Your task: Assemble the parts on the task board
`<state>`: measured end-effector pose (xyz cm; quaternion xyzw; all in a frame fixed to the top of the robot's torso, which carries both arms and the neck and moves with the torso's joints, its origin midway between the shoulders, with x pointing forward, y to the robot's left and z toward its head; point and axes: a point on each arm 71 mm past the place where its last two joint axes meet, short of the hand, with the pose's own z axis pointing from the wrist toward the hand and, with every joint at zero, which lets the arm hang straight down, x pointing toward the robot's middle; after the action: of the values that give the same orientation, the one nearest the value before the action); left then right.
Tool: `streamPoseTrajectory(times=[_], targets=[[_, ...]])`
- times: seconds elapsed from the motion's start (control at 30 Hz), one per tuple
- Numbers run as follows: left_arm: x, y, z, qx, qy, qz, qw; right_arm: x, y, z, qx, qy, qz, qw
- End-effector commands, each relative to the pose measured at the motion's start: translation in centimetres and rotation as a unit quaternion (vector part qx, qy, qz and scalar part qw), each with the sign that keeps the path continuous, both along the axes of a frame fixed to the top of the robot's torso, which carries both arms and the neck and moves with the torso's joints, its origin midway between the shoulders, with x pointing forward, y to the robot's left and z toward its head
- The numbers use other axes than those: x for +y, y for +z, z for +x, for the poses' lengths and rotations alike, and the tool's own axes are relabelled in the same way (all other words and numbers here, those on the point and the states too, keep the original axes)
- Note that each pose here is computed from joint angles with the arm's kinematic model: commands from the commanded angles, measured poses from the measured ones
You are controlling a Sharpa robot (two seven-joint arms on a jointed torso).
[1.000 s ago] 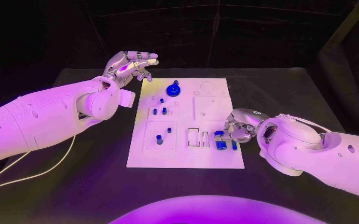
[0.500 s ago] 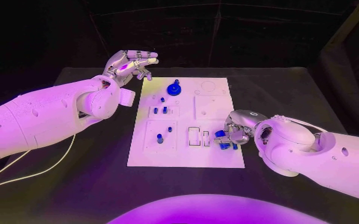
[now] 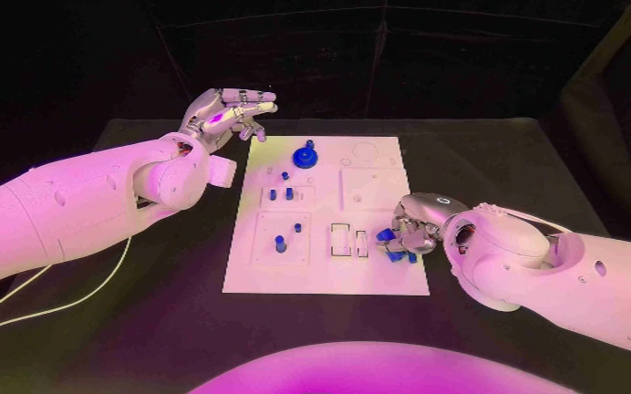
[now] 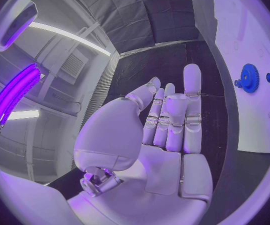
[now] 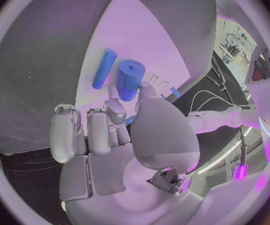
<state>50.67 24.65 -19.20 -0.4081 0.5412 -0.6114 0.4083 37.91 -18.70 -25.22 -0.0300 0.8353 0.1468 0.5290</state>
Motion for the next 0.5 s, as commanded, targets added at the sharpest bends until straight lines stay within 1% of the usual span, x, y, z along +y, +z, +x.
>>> streamPoseTrajectory(times=[0.03,0.23,0.37,0.5], targets=[[0.0,0.19,0.00,-0.004,-0.001,-0.005,1.000,0.0,0.0,-0.3,-0.011,-0.003,0.020,1.000],[-0.1,0.21,-0.03,-0.005,-0.001,-0.005,1.000,0.2,1.0,-0.8,-0.038,-0.017,0.076,0.996],[-0.2,0.20,-0.05,-0.004,-0.003,-0.006,1.000,0.5,1.5,-1.1,-0.042,-0.027,0.111,0.993],[-0.3,0.20,-0.07,-0.003,-0.006,-0.006,1.000,0.9,1.9,-1.3,-0.044,-0.029,0.140,0.989]])
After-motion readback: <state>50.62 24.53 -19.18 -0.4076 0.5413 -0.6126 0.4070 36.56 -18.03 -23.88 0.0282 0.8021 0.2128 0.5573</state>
